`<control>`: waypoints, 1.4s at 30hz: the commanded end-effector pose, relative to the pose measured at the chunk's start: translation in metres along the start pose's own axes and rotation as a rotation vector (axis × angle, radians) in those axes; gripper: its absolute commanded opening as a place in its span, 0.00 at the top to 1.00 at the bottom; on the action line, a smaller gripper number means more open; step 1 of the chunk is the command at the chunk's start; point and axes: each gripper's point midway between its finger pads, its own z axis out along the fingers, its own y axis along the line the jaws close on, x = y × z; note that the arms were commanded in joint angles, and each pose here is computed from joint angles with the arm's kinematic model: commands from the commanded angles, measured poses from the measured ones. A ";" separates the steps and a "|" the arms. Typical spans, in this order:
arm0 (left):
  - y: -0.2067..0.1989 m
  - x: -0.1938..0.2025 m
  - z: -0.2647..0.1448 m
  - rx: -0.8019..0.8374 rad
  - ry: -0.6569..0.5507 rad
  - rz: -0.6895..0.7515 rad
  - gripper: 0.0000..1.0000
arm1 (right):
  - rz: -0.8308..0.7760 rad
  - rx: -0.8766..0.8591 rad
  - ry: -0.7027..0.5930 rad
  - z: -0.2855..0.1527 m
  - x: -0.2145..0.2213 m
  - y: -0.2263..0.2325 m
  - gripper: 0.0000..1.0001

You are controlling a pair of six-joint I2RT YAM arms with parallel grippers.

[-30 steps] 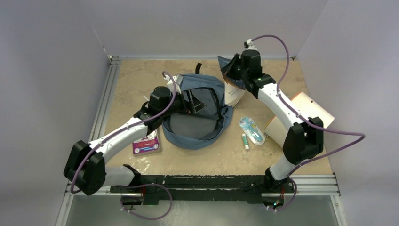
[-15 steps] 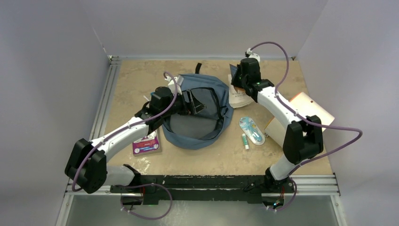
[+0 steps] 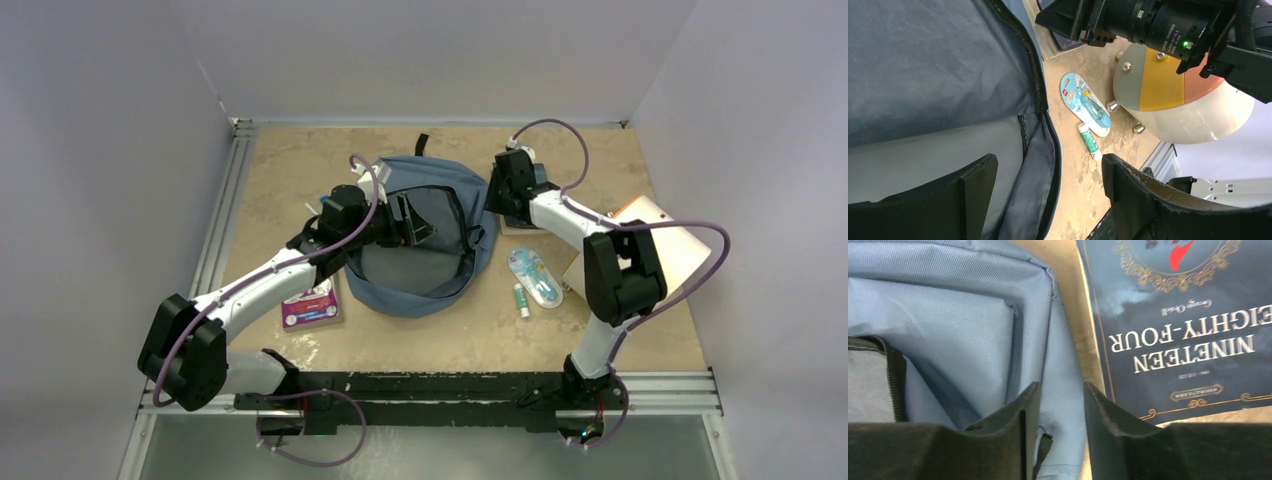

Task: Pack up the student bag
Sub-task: Adjust the book at the center of the board, then pick up the book from the center of the board.

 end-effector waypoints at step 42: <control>-0.011 -0.011 0.017 0.072 -0.005 0.035 0.24 | -0.049 0.291 -0.099 0.022 -0.057 -0.045 1.00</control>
